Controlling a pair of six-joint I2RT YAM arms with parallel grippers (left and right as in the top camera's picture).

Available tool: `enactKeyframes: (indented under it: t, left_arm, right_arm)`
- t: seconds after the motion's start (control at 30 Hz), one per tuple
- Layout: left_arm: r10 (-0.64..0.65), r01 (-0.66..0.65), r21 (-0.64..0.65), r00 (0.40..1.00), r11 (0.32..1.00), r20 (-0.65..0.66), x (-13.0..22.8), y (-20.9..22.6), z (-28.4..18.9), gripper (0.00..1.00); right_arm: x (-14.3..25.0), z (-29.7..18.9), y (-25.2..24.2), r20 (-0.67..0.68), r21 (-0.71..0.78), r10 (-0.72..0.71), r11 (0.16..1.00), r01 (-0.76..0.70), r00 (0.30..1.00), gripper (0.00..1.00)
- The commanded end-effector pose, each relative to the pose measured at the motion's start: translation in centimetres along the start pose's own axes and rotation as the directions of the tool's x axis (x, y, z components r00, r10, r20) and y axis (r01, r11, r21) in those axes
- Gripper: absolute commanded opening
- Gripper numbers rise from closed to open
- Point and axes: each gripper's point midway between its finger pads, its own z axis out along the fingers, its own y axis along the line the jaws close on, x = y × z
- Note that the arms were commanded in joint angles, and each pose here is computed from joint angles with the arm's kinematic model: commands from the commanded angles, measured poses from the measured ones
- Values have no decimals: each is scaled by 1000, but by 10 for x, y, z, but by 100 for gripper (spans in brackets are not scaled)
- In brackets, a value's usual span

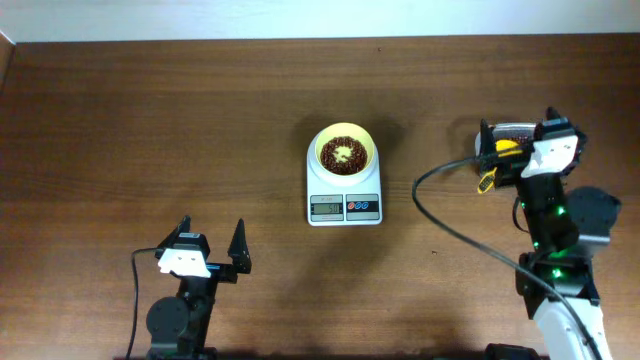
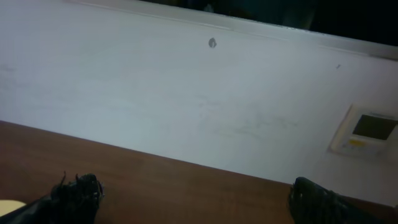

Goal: Scoop item into bowl and weigh 50g on scale

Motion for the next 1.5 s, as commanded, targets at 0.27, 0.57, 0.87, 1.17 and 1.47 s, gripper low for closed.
enactKeyframes:
  t: [0.27, 0.57, 0.87, 1.17, 1.47]
  left_arm:
    - [-9, 9, -17, 1000, 1000, 0, 1, 3, 0, 99]
    - [-9, 9, -17, 1000, 1000, 0, 1, 3, 0, 99]
    - [-9, 9, -17, 1000, 1000, 0, 1, 3, 0, 99]
    - [-9, 9, -17, 1000, 1000, 0, 1, 3, 0, 99]
    - [-9, 9, -17, 1000, 1000, 0, 1, 3, 0, 99]
  right_arm:
    - [37, -56, 22, 51, -1, -8, 1000, 8, 999, 99]
    - [67, -90, 29, 104, 41, -25, 999, 20, 994, 99]
    - [101, -104, 28, -30, 77, 9, 997, -7, 1000, 99]
    - [110, -118, 19, -55, 160, 63, 986, -53, 996, 99]
    - [121, -121, 10, -69, 242, 211, 952, -189, 975, 99]
